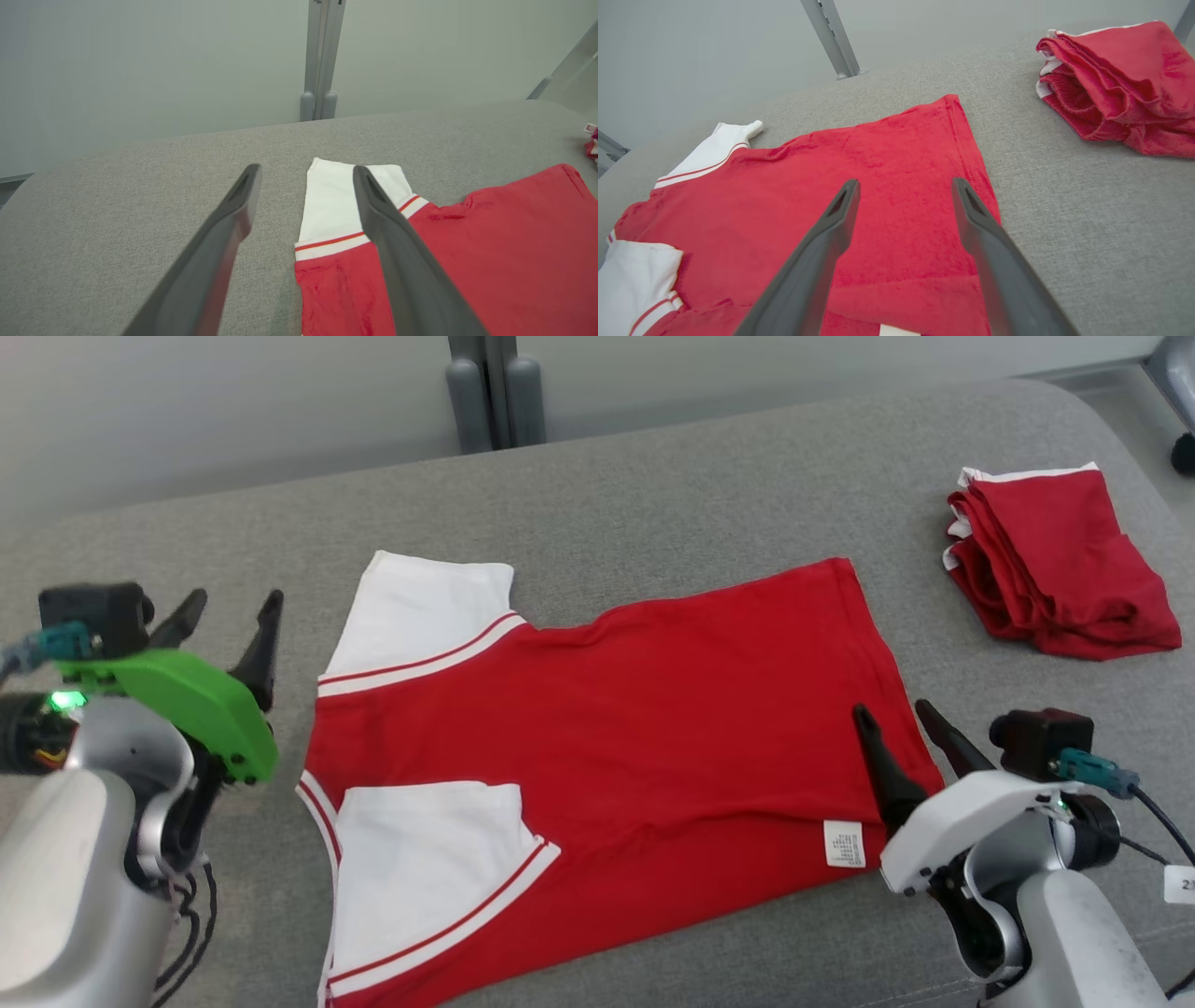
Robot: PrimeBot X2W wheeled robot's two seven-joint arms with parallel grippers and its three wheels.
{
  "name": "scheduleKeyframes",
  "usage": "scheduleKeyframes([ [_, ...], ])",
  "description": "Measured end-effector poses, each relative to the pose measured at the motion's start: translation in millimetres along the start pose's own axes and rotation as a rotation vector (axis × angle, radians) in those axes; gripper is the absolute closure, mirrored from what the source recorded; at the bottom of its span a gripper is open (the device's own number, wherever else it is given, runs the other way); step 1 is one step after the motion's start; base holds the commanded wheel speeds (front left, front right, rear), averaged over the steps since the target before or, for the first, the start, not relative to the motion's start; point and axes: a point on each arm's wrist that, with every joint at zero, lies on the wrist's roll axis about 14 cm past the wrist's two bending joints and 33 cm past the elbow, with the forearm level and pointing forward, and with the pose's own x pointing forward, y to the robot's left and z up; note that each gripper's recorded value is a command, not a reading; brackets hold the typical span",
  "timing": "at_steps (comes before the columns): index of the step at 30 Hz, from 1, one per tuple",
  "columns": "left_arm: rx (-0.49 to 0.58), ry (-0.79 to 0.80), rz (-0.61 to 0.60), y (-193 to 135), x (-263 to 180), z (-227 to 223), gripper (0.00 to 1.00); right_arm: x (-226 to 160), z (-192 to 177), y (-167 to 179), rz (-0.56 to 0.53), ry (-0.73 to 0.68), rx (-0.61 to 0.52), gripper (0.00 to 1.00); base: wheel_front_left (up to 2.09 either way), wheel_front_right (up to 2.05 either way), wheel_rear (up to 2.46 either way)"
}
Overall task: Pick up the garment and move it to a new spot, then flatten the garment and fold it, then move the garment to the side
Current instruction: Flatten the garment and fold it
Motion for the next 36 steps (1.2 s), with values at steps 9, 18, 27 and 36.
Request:
scheduleKeyframes([
  [9, 0.034, 0.241, -0.029, 13.4, 89.8, -20.4, 0.0, 38.2, -5.1, 7.2, 0.036, 0.015, -0.016, 0.0, 0.0, 0.0, 0.0],
  [18, 0.028, 0.45, -0.057, 10.1, 139.3, -71.4, 0.0, 54.9, -12.5, -18.3, -0.015, 0.035, -0.043, 0.0, 0.0, 0.0, 0.0],
  [27, 0.035, 0.543, -0.075, 2.6, 164.6, -111.8, 0.0, 61.5, -19.2, -37.4, -0.056, 0.052, -0.055, 0.0, 0.0, 0.0, 0.0],
  [36, 0.005, 0.545, -0.088, -1.9, 176.8, -119.5, 1.0, 71.6, -16.1, -54.6, -0.083, 0.066, -0.082, 0.0, 0.0, 0.0, 0.0],
])
